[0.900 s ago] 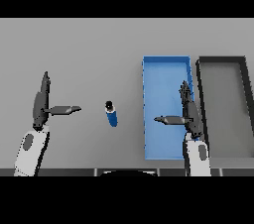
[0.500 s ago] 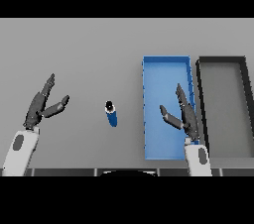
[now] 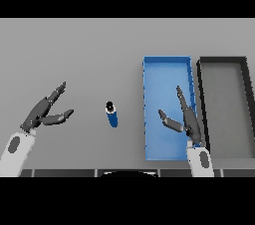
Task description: Pick up the blue pipe and place it into the blue bin.
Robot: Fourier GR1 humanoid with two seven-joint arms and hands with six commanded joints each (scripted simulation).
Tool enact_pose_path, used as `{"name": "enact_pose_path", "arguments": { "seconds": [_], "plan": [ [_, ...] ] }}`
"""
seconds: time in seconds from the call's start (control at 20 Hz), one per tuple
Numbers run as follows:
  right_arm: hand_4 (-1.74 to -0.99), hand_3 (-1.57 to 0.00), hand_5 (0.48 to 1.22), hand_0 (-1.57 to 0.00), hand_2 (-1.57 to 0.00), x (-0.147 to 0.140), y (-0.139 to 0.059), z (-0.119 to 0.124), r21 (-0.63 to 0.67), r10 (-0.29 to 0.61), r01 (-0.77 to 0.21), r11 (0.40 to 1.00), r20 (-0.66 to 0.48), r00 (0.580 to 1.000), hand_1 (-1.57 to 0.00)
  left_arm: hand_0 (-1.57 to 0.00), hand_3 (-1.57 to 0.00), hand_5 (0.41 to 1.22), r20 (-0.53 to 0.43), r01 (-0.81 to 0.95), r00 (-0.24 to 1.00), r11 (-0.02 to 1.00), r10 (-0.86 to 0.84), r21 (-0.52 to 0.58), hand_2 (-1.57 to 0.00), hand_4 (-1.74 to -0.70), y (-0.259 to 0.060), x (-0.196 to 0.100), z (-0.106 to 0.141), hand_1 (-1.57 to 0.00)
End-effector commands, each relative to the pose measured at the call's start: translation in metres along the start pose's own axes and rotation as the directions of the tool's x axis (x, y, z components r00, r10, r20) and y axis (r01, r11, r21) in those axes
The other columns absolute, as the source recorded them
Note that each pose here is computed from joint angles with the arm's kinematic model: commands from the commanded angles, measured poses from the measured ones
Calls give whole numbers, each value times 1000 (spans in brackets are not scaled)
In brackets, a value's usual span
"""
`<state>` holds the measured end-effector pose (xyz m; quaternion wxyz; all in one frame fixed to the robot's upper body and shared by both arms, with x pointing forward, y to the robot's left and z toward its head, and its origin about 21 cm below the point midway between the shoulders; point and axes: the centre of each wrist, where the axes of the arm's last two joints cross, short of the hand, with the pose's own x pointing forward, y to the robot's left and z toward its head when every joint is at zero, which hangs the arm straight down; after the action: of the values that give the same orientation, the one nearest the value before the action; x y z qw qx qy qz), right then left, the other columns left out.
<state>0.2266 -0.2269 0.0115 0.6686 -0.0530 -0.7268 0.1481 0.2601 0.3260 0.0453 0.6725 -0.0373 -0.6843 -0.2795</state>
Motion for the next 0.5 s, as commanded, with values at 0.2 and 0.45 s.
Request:
{"name": "enact_pose_path", "arguments": {
  "seconds": [0.2, 0.45],
  "plan": [
    [-1208, 1, 611, 1, 1, 0, 1, 0, 13, -1, 1, 1000, 17, 1000, 1, 1, 1, 503, 1, -27, 1000, 981, 28, -194, 1, -1141, -37, 9, 3, 1],
    [-1221, 1, 618, 1, 1, 1, 6, 6, 14, -3, 3, 1000, 7, 1000, 1, 1, 1, 469, 14, -1, 1000, 967, 4, -256, 1, -1181, -79, 10, -10, 1]
  ]
}}
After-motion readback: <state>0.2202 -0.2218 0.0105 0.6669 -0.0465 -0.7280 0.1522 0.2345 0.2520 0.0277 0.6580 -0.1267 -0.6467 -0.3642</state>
